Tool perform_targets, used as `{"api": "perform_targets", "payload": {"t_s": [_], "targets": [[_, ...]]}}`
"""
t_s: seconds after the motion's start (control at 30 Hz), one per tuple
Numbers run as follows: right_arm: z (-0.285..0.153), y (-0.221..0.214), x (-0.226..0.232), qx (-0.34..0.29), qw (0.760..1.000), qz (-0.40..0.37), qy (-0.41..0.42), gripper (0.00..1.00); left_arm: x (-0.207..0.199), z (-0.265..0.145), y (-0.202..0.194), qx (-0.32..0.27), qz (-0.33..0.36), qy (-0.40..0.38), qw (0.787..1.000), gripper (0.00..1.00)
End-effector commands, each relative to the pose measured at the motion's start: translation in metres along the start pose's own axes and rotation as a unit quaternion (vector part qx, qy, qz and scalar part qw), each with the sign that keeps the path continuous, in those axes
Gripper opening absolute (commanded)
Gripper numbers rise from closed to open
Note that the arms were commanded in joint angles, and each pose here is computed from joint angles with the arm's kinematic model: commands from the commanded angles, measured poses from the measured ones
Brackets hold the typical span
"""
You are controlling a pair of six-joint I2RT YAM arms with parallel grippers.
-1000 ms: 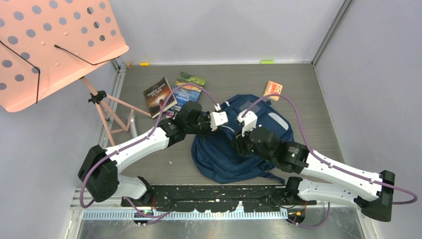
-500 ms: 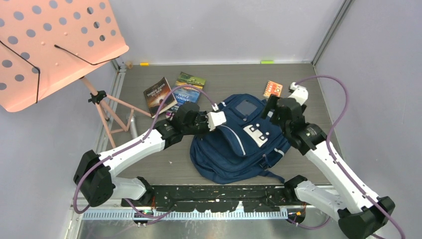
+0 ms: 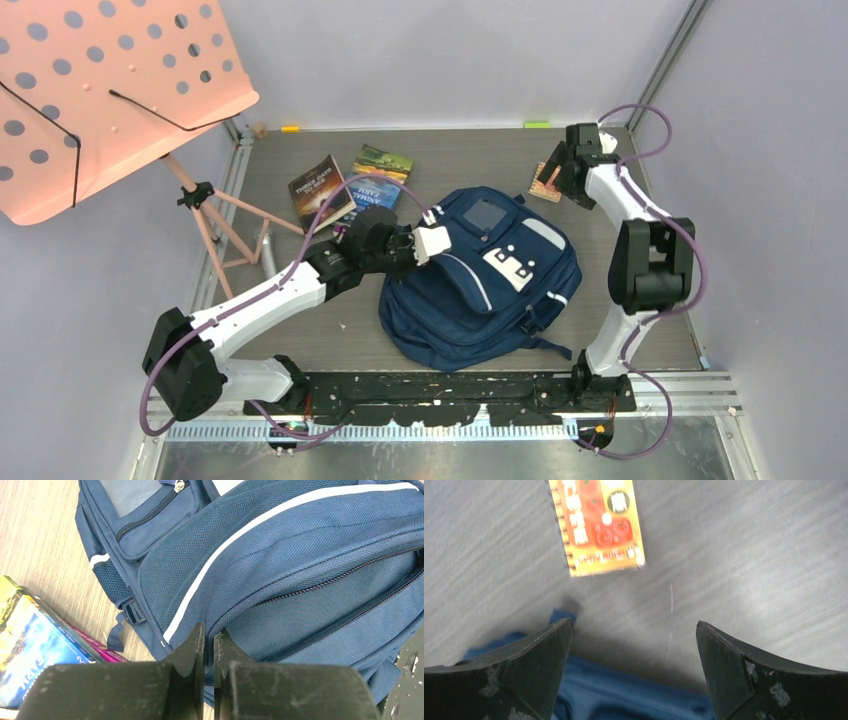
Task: Pack the student bag
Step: Pick up the personal item from the center of the board.
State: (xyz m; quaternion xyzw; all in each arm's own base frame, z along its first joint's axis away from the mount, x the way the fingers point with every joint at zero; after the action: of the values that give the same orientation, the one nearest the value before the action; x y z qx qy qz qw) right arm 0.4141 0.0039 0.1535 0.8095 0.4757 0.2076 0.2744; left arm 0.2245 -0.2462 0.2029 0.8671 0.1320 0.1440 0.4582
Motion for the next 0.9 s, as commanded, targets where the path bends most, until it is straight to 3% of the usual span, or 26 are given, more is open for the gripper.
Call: {"api": "perform_targets", "payload": {"t_s": [0.0, 0.37, 0.87], "targets": [[0.018, 0.042, 0.011, -0.012, 0.999, -0.001, 0.035, 1.0, 0.011, -0.015, 0.032, -0.044, 0.015, 0.029, 0.999, 0.0], [0.089, 0.041, 0.017, 0.066, 0.996, -0.056, 0.02, 1.0, 0.008, -0.01, 0.032, -0.043, 0.004, 0.013, 0.999, 0.0], [0.119, 0.03, 0.038, 0.082, 0.993, -0.039, 0.079, 1.0, 0.005, -0.006, 0.032, -0.04, -0.001, -0.001, 0.999, 0.0]]}}
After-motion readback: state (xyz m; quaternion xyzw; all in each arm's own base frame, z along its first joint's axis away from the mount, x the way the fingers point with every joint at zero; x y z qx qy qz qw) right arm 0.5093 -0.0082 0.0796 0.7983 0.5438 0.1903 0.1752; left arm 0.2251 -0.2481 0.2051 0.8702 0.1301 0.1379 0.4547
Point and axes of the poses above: each gripper's point midway between its finger pads, its own z axis out along the fingers, its own x axis along the line the jaws close on, y = z × x, the point moved 5 cm from there along -z, back along the fingers, and after that the axes turned 7 degrees about -z, right-handed, at the moved point
